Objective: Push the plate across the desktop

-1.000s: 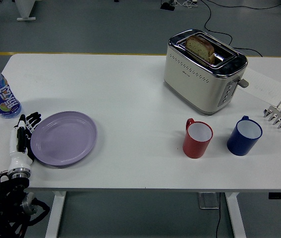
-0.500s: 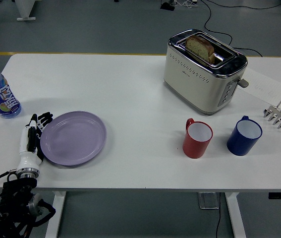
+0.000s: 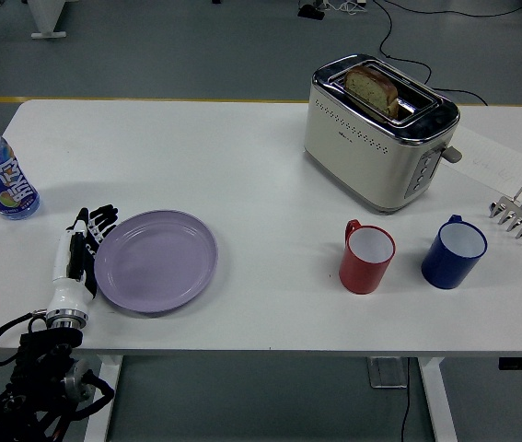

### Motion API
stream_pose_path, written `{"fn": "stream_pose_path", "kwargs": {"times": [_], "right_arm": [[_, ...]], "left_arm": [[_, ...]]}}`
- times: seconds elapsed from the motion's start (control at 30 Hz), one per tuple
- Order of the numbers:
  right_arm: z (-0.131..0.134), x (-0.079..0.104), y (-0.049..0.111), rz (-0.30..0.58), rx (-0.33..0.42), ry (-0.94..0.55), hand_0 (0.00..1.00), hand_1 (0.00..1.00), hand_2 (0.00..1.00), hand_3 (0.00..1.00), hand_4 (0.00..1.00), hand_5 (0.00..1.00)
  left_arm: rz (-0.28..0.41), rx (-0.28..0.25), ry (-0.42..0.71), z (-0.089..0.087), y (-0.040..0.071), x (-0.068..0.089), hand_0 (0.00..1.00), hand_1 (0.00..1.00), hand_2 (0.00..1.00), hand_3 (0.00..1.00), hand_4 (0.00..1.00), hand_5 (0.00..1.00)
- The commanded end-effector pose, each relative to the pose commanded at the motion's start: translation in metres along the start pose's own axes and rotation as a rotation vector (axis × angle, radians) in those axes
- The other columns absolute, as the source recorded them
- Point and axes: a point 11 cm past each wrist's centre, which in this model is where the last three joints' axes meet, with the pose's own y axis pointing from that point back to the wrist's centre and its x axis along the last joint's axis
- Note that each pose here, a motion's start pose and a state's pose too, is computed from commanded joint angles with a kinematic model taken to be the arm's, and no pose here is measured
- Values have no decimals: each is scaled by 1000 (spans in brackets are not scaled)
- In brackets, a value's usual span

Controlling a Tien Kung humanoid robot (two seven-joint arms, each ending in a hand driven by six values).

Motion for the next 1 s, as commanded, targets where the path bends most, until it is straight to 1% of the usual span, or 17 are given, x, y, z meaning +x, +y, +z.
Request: {"fn": "stream_pose_path", "kwargs": {"times": [0.27, 0.5, 0.57, 0.83, 1.0], "right_arm": [[-1, -1, 0, -4, 2, 6, 617, 525, 659, 661, 425, 765], [-2, -4, 0, -8, 3, 14, 617, 525, 657, 660, 424, 765], [-2, -5, 0, -7, 3, 18, 617, 525, 657, 660, 424, 765], [-4, -6, 0, -6, 3, 23, 617, 525, 656, 658, 423, 763], [-4, -6, 1, -7, 3, 28, 617, 525, 656, 658, 423, 764]], "left_arm": [[-17, 5, 6, -2, 2, -6, 739, 754, 703, 616, 453, 998], [-49, -3, 17, 1, 3, -18, 739, 754, 703, 614, 451, 998], [-71, 3, 19, 0, 5, -25, 739, 754, 703, 614, 451, 998], [-101, 30, 20, -9, 12, -34, 739, 754, 703, 614, 450, 998], [-125, 34, 26, -10, 15, -43, 738, 753, 703, 614, 450, 998]]}}
